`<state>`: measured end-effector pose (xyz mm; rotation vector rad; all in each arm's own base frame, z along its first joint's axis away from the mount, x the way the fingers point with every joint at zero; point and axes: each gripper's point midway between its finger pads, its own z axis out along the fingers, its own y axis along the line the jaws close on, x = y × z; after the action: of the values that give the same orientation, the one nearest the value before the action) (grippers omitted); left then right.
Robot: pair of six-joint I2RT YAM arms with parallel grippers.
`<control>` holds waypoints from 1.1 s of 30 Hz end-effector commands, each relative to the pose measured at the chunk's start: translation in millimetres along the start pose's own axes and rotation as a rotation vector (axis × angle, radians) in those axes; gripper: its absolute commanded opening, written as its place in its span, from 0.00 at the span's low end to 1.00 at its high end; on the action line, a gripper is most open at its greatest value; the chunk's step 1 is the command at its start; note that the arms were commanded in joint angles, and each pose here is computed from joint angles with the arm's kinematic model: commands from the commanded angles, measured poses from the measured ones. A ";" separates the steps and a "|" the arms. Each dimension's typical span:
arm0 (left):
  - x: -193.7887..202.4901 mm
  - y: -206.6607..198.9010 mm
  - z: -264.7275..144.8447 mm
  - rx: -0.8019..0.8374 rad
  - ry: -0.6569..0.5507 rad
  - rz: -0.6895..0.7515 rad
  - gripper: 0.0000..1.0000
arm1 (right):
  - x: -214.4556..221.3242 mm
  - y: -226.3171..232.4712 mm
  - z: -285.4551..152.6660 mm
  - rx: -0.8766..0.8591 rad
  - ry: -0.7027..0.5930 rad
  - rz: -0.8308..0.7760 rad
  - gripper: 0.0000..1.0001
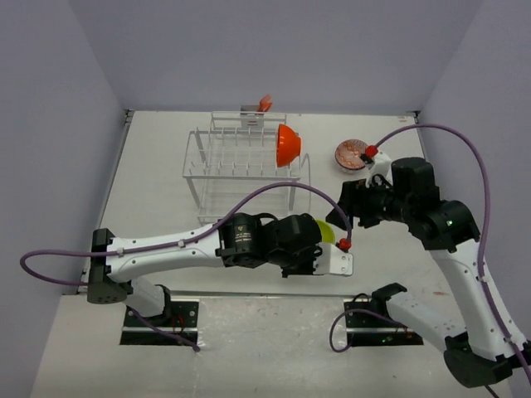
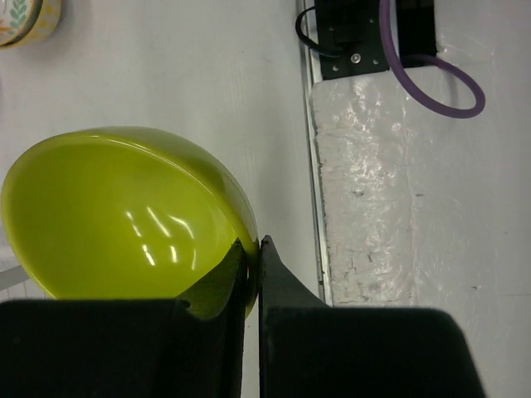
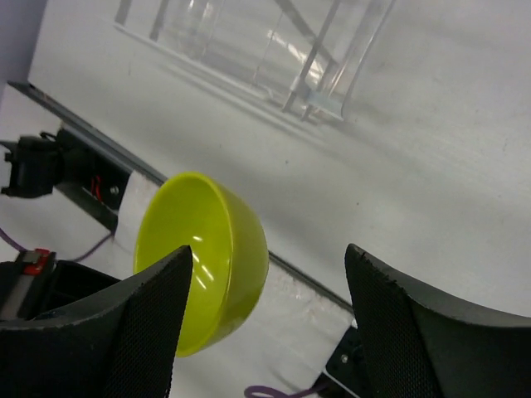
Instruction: Unload the bowls from the dish rack
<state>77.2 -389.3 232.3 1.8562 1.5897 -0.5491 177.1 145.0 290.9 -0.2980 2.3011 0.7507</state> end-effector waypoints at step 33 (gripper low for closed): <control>15.0 193.6 -255.5 -1.058 -0.590 -0.835 1.00 | 7.6 -219.1 97.7 0.686 -0.434 0.598 0.00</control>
<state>232.3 -204.3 466.0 0.2561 1.5669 -0.4022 274.8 34.7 116.8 0.6706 2.2577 0.1870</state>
